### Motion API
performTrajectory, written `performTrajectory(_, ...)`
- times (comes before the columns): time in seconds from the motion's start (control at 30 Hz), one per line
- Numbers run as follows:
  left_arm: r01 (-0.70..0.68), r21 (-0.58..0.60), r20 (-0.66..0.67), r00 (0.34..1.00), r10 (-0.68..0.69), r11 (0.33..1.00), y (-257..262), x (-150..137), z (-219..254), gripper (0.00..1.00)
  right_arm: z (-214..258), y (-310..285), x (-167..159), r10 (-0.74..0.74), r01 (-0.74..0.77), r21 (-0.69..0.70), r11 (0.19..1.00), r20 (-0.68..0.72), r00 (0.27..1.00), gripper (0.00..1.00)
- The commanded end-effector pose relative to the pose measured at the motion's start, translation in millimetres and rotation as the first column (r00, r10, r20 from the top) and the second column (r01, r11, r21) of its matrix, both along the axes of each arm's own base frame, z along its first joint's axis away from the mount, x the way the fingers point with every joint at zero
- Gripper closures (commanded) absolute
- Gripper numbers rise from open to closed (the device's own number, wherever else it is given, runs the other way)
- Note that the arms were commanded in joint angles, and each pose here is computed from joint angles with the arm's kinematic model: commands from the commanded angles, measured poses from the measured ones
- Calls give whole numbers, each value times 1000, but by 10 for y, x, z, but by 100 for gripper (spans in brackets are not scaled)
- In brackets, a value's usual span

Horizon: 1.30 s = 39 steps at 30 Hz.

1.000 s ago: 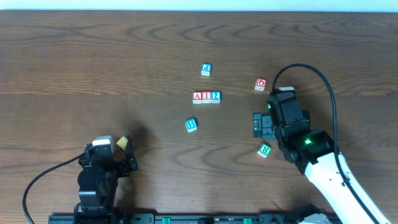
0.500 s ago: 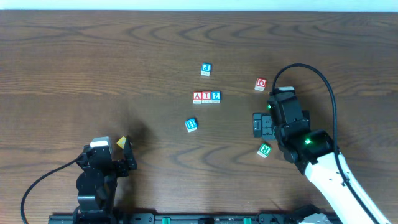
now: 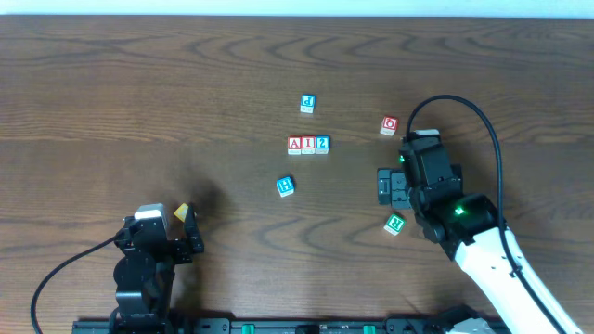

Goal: Spell out Ai2

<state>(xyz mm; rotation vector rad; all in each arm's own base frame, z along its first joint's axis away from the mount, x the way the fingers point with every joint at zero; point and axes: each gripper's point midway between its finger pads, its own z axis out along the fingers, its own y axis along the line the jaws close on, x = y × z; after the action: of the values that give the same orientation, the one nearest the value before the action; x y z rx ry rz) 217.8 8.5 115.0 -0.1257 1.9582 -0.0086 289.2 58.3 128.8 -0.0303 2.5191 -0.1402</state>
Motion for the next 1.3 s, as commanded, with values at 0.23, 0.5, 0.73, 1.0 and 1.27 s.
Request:
performTrajectory(0.23,-31,-4,-7,999,31,1000,49,0,-67,5,580,-336,-101,-55,71,-71,995,204,977,1)
performTrajectory(0.5,-32,-4,-7,999,32,999,49,0,-67,5,1416,-610,-591,-90,84,34,996,505,858,1)
performTrajectory(0.73,-32,-4,-7,999,32,999,49,0,-67,5,1574,-896,-1136,-163,143,81,986,601,783,1)
performTrajectory(1.0,-31,-4,-7,999,31,1000,49,0,-67,5,1396,-997,-1470,-182,157,95,983,612,769,1)
performTrajectory(1.27,-32,-4,-7,999,32,999,49,0,-67,5,962,-977,-1372,-260,188,181,965,591,764,1)
